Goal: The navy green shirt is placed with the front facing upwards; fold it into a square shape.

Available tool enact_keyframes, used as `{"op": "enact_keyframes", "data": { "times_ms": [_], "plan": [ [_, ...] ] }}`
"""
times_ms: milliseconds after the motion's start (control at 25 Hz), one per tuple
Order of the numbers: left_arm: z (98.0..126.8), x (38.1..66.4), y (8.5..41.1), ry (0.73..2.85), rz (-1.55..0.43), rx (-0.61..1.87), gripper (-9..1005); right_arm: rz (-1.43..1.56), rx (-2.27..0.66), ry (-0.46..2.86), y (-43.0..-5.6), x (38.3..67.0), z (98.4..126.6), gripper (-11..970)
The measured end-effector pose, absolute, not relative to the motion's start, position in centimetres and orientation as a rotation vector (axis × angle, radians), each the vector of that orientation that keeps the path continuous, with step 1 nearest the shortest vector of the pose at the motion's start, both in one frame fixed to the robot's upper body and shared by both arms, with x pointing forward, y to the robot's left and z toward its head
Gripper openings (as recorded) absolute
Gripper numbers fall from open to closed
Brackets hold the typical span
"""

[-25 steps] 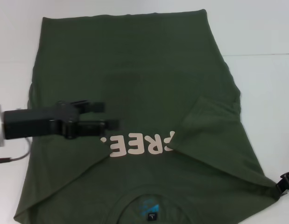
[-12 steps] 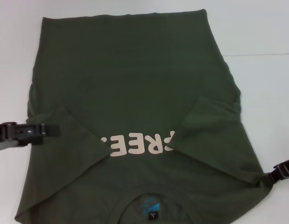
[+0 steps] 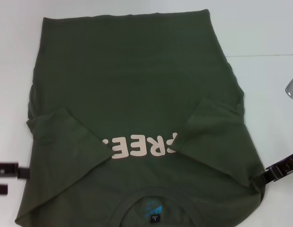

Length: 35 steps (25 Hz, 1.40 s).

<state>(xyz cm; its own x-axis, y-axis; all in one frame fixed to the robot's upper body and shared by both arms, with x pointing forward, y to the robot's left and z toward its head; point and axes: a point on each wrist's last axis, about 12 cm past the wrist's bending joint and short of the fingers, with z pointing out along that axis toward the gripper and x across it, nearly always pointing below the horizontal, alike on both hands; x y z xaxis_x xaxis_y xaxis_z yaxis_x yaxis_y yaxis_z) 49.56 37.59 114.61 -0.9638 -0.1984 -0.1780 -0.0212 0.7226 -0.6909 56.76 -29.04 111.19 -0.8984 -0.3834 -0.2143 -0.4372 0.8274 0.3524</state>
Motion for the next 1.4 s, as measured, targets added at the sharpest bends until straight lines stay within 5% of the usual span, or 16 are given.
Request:
{"op": "enact_keyframes", "data": {
  "times_ms": [1400],
  "plan": [
    [109.8, 48.9, 37.1, 2.858, -1.036, -0.308, 831, 0.622, -0.743, 2.839, -27.2, 58.0, 111.8, 38]
  ]
}}
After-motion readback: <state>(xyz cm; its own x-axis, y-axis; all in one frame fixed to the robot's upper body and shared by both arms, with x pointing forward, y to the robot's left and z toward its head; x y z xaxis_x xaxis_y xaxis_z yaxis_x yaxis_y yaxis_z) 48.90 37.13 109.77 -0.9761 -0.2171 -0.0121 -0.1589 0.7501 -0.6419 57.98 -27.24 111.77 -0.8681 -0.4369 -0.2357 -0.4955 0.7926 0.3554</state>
